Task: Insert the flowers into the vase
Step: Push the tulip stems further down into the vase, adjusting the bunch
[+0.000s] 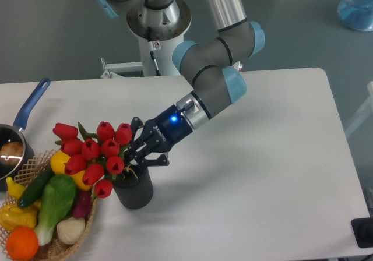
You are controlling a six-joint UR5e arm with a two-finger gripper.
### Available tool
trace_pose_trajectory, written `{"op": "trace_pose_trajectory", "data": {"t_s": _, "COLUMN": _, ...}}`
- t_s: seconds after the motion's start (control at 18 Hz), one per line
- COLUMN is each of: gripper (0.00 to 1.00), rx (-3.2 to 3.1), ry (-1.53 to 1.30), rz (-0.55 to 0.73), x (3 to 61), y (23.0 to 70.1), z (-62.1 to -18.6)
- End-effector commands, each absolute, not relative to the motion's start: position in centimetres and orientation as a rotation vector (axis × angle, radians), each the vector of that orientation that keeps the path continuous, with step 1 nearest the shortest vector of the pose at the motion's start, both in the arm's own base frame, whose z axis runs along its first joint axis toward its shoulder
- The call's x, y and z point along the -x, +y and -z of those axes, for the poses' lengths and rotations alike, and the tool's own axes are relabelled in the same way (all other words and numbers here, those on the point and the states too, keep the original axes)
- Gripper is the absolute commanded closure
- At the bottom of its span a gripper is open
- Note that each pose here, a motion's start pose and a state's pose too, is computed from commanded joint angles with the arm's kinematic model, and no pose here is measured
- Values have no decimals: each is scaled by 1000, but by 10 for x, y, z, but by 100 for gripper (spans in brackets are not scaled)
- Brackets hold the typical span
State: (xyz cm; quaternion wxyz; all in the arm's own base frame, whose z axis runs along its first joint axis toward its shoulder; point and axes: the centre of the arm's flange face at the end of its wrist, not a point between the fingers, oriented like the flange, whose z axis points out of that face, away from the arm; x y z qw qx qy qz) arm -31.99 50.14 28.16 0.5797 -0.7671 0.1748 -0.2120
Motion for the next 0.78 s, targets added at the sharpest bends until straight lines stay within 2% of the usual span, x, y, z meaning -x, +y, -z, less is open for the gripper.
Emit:
{"op": "trace_pose_trajectory", "data": {"t_s": 0.28, "gripper": 85, "rx": 1792, "ry": 414, "rz": 491, "x": 320, "y": 501, "z": -279}}
{"op": "trace_pose_trajectory", "data": {"t_s": 0.78, "gripper": 77, "rx": 1781, "ry": 442, "rz": 470, "x": 320, "y": 498, "z": -271}}
